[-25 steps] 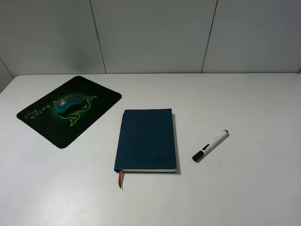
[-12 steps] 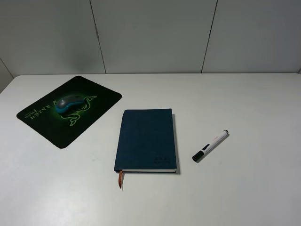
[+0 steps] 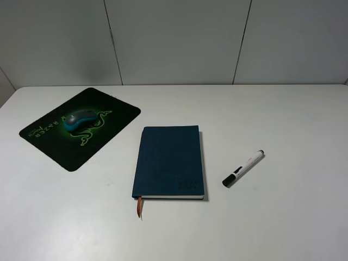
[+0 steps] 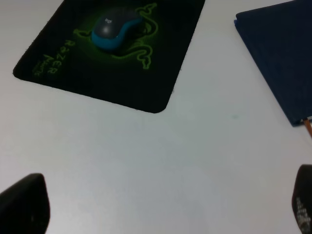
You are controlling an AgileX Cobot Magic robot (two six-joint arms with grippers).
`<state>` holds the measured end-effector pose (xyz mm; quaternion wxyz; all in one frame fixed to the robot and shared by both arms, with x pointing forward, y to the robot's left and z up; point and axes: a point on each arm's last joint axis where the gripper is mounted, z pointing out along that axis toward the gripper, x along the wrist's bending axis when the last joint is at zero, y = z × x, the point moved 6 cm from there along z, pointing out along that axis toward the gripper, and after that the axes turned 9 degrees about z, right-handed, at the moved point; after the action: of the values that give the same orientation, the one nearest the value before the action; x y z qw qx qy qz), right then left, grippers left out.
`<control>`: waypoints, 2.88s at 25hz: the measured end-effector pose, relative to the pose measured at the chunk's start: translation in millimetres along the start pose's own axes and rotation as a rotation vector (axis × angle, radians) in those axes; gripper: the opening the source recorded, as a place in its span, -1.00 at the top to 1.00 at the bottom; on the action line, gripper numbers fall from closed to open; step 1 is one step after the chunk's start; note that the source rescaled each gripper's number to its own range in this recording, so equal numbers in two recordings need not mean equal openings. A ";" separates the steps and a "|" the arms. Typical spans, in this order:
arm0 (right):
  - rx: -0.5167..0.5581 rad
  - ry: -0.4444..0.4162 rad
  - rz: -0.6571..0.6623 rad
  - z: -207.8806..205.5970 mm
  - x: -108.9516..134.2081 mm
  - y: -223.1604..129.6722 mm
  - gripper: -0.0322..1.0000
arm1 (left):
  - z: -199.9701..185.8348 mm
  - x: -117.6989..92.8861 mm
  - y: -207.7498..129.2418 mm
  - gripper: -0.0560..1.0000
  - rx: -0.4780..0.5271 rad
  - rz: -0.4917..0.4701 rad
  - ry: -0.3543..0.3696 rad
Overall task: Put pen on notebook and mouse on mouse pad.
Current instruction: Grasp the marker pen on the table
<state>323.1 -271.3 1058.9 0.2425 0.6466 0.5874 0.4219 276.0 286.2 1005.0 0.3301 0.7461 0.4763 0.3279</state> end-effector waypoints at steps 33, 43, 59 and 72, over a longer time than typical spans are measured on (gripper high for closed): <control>0.629 -0.082 -0.044 163.9 68.2 40.3 -1.00 | 0.0 0.0 -0.1 -1.00 0.001 0.000 0.000; 0.747 -0.267 0.074 185.7 59.0 15.5 -1.00 | 0.0 0.0 -0.1 -1.00 0.001 0.000 0.000; 0.814 -0.410 0.325 271.7 40.6 -30.3 -1.00 | 0.0 0.0 -0.1 -1.00 0.001 0.000 0.000; 0.866 -0.450 0.380 312.7 19.5 -63.3 -1.00 | 0.0 0.0 -0.1 -1.00 0.001 0.000 0.000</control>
<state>546.8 -183.3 848.1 -0.0076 0.8574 0.5138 0.0275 275.9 286.2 1004.9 0.3299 0.7462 0.4764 0.3277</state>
